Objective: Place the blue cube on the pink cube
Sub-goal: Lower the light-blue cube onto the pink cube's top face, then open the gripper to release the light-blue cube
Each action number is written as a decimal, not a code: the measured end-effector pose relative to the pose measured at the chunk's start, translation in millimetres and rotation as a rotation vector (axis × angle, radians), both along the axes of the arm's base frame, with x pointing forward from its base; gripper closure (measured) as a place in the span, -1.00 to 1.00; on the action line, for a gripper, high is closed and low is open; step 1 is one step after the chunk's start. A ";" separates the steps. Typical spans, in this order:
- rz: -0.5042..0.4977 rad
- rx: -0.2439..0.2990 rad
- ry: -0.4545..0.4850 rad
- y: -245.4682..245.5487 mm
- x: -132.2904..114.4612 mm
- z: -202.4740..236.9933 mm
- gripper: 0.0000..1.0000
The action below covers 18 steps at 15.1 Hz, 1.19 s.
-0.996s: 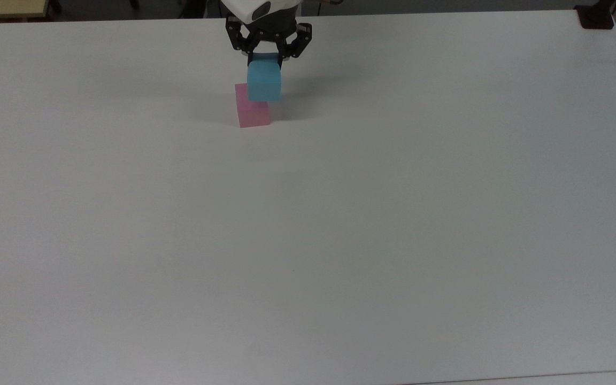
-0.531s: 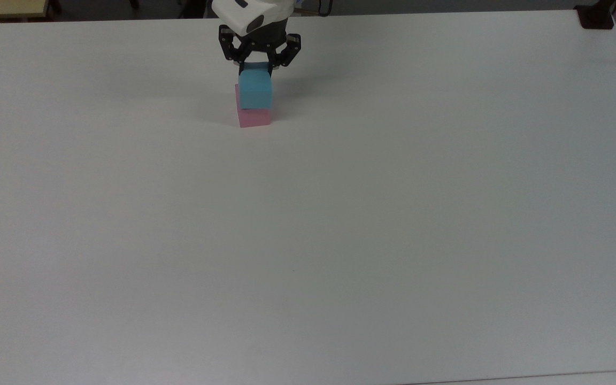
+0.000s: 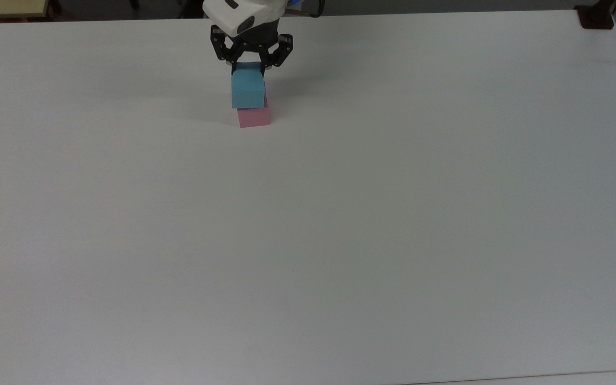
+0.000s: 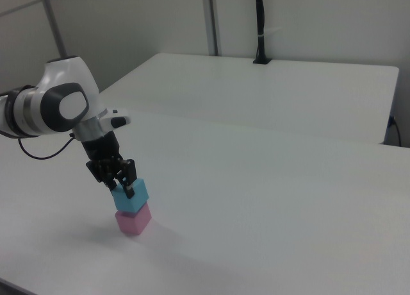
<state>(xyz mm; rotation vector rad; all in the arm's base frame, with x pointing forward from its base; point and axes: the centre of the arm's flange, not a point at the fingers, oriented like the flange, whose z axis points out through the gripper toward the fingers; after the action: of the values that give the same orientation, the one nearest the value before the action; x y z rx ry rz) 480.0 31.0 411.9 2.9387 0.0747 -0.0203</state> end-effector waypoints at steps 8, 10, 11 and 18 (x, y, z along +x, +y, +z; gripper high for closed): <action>0.011 -0.001 0.016 1.8 -3.6 -6.5 0.00; 0.013 -0.002 0.022 2.8 -5.2 -9.2 -0.06; 0.013 -0.003 0.023 2.7 -5.4 -9.4 -0.07; 0.001 -0.011 0.062 0.0 -9.5 -10.3 -0.91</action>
<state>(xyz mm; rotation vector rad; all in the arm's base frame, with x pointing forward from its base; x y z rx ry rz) 470.6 31.0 401.6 2.9270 0.0854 -0.1114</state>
